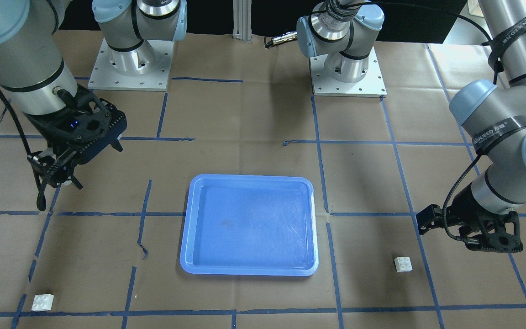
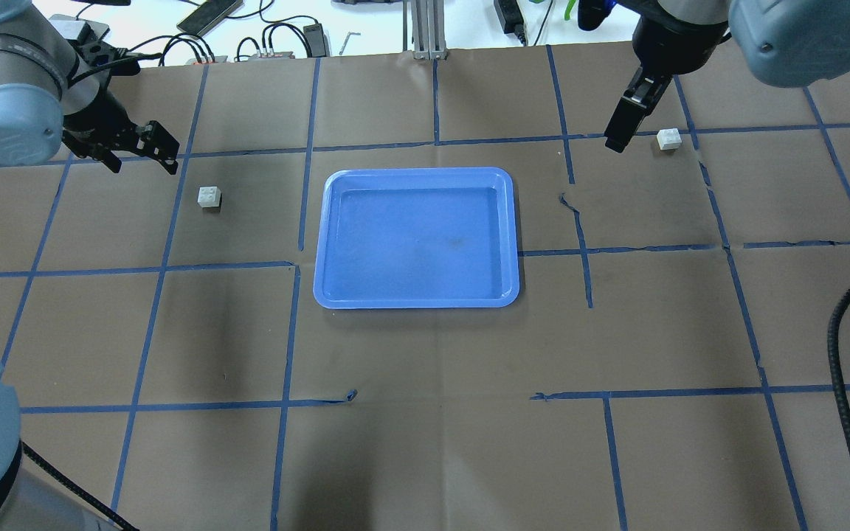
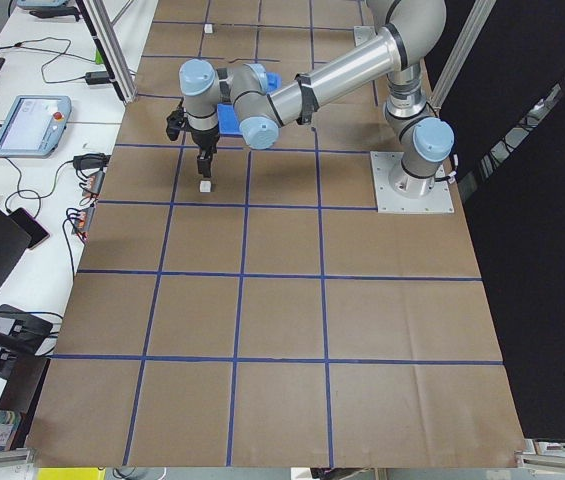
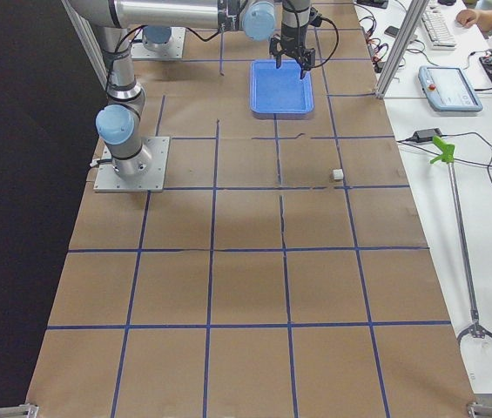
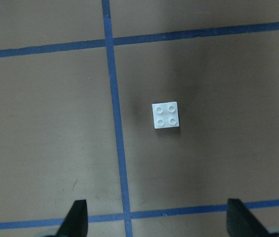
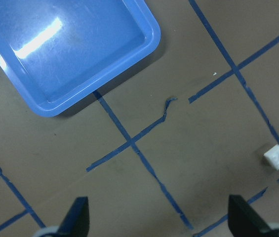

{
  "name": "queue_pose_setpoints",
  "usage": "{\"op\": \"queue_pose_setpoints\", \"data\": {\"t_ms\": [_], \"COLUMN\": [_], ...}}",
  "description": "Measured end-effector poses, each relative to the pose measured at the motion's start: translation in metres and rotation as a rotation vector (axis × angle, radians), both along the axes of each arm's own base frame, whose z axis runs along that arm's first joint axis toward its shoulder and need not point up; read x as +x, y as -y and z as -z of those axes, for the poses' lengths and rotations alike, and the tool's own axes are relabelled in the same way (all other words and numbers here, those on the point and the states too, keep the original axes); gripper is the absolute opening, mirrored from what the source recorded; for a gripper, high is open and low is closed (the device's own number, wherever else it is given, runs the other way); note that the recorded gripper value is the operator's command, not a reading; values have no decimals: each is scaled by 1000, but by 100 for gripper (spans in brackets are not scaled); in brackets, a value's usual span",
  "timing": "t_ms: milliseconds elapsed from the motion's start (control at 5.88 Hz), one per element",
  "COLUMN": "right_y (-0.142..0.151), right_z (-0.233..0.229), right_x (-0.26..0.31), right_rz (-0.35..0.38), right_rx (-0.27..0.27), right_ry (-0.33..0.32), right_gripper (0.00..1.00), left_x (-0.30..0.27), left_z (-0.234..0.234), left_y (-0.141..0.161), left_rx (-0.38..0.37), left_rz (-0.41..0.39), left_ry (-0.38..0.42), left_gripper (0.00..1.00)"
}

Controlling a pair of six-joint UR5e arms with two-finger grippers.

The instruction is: Assemble white blocks and place on blue tray

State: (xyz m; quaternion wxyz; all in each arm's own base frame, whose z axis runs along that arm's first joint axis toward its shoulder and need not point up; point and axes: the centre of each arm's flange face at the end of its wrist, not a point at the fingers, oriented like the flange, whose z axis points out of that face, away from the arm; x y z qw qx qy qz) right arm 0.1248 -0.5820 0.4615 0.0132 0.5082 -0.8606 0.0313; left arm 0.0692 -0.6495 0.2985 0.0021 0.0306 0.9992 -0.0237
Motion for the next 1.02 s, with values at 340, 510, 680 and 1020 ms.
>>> {"op": "queue_pose_setpoints", "data": {"t_ms": [340, 510, 680, 1020], "right_y": [67, 101, 129, 158], "right_z": [13, 23, 40, 96], "right_x": [-53, -87, -124, -196], "right_rz": [-261, -367, -452, -560], "right_rx": [-15, -26, -32, -40], "right_ry": [-9, -2, 23, 136], "right_gripper": [100, 100, 100, 100], "left_x": [2, 1, 0, -7], "left_z": [46, 63, 76, 102], "left_y": [14, 21, 25, 33], "left_rx": [19, 16, 17, 10], "left_rz": [-52, -59, -56, -40], "left_ry": [-13, -13, -14, -12], "left_gripper": [99, 98, 97, 93]}}
